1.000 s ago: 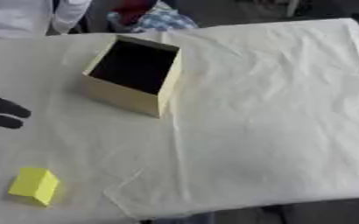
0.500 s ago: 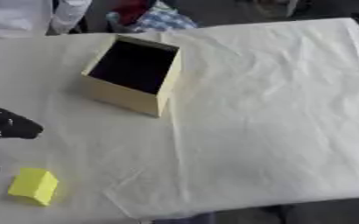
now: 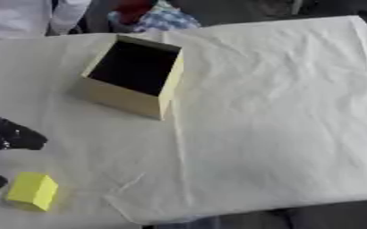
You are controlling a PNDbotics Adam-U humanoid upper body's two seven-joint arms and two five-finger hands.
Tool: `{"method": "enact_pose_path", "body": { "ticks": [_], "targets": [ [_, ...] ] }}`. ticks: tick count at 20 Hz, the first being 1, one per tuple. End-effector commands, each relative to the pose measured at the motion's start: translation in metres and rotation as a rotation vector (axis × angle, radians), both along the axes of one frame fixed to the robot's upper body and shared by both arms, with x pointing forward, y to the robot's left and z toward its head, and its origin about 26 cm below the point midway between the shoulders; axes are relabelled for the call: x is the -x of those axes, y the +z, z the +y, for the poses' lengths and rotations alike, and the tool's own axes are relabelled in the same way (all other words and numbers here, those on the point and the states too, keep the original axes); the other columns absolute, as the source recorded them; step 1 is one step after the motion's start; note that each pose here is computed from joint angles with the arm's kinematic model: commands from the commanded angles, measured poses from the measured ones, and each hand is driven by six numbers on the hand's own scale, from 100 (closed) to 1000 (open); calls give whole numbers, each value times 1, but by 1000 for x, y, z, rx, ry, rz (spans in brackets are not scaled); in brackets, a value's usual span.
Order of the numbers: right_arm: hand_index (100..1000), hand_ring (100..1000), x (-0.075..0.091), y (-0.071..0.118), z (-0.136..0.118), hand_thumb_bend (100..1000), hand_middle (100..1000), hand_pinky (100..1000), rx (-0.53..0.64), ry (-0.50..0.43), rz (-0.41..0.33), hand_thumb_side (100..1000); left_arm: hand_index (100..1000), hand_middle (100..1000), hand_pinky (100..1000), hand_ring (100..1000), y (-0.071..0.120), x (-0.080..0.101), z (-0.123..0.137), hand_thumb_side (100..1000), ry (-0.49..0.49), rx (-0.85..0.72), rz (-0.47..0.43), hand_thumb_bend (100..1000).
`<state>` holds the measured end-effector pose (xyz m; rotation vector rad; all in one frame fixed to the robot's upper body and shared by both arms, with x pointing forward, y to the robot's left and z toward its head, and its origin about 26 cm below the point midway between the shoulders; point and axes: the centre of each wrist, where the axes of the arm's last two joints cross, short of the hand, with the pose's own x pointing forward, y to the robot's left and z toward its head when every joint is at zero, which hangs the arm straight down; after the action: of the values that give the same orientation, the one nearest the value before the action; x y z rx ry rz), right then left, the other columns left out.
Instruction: Pick up objects on the table and place them in the box.
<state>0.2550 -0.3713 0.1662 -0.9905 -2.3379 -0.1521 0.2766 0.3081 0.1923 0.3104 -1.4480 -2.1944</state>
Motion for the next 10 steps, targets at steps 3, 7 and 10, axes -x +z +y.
{"method": "enact_pose_path", "body": {
  "ticks": [3, 7, 10],
  "targets": [
    [693, 663, 0, 10, 0, 100, 513, 596, 21, 13, -22, 890, 1000, 913, 893, 920, 6, 2, 1, 1000, 51, -54, -42, 265],
    [693, 662, 0, 10, 1, 100, 513, 596, 21, 17, -23, 892, 1000, 910, 884, 919, 1, 3, -1, 1000, 62, -103, -86, 288],
    [693, 662, -1, 10, 1, 100, 512, 596, 20, 20, -22, 893, 998, 906, 885, 918, -3, 4, -2, 1000, 66, -129, -99, 281]
  ]
}}
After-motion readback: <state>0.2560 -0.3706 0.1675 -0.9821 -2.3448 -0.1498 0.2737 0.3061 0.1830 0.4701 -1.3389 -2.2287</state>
